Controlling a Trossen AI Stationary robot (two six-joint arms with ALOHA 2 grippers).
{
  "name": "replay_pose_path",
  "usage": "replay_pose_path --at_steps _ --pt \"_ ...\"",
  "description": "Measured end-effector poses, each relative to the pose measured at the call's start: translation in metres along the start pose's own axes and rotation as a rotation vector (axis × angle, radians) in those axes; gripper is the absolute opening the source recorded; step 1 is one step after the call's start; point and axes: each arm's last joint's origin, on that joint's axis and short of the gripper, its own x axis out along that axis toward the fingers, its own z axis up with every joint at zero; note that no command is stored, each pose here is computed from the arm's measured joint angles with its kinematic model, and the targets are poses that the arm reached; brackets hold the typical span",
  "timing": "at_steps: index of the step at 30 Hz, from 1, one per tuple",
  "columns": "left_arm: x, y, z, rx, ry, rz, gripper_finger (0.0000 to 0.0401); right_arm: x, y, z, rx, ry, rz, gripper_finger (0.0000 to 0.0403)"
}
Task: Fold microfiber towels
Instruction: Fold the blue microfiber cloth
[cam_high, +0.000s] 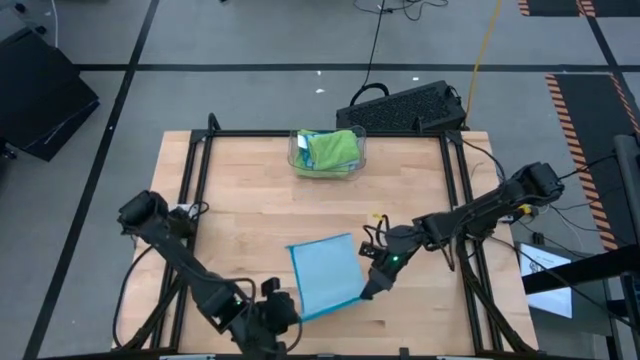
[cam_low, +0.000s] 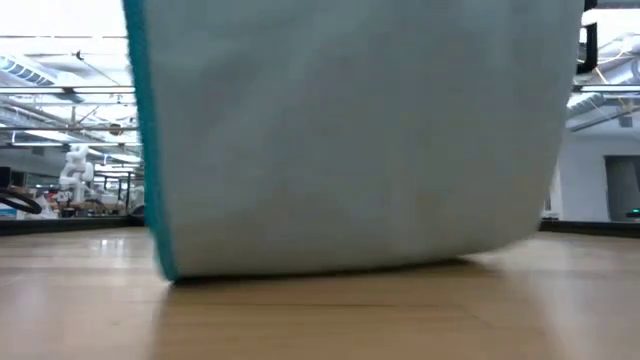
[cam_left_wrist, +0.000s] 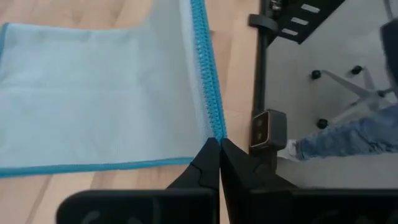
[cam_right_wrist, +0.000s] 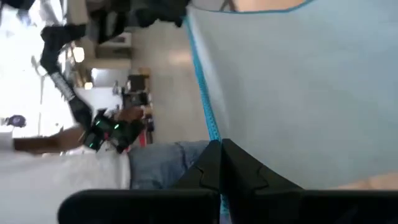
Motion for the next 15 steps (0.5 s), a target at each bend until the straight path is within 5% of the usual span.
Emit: replay_pose_path --at_steps 15 --pt "0.019 0.040 -0.011 0.008 0.055 0.262 0.0006 -0.003 -0.053 0.043 0.006 -0.159 -0.272 0.0000"
